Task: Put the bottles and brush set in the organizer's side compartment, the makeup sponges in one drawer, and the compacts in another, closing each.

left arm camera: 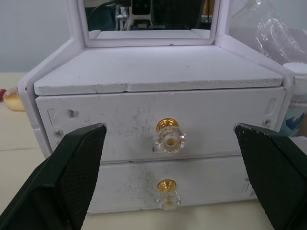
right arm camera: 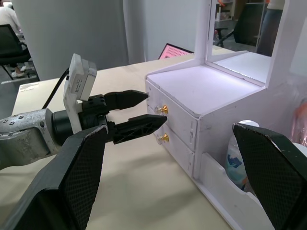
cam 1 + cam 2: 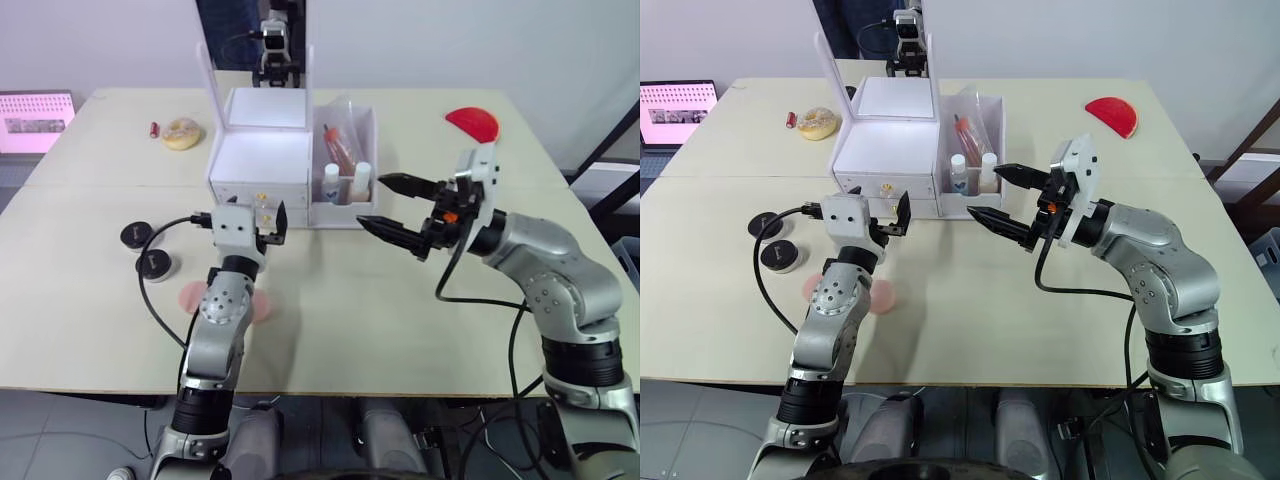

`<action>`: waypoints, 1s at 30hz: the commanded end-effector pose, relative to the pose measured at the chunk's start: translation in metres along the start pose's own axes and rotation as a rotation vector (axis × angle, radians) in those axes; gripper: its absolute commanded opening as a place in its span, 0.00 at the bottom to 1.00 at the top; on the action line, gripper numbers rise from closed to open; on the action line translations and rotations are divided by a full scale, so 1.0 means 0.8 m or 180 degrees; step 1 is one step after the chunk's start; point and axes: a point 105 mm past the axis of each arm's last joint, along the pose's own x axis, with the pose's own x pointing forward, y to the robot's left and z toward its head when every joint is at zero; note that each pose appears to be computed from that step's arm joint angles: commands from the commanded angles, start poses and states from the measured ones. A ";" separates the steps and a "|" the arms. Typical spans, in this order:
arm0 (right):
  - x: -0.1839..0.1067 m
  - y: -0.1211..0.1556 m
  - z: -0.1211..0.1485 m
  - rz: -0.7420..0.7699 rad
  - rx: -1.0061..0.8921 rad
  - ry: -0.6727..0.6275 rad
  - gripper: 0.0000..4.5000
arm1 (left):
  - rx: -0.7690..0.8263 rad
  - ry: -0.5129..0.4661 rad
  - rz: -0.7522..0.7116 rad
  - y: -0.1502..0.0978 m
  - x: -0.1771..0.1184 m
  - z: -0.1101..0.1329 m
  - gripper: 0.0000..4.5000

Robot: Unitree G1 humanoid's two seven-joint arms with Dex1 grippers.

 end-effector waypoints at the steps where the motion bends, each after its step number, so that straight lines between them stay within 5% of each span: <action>1: -0.002 -0.001 0.015 -0.0010 -0.0085 -0.0145 0.98 | 0.0087 -0.0189 -0.0029 -0.002 0.004 0.016 1.00; 3: -0.002 -0.001 0.015 -0.0008 -0.0085 -0.0144 0.98 | 0.0089 -0.0191 -0.0027 -0.001 0.005 0.016 1.00; 6: -0.001 0.000 0.015 -0.0001 -0.0090 -0.0141 1.00 | 0.0071 -0.0176 -0.0016 -0.001 0.005 0.015 0.80; 13: 0.001 0.000 0.017 0.0002 -0.0109 -0.0141 1.00 | 0.0071 -0.0184 -0.0011 0.000 0.005 0.015 0.01; 26: 0.002 -0.001 0.016 -0.0020 -0.0099 -0.0107 1.00 | 0.0078 -0.0166 -0.0017 0.003 -0.006 0.013 0.01; 30: 0.002 -0.002 0.014 -0.0027 -0.0084 -0.0085 1.00 | 0.0107 -0.0184 -0.0014 0.002 -0.005 0.015 0.29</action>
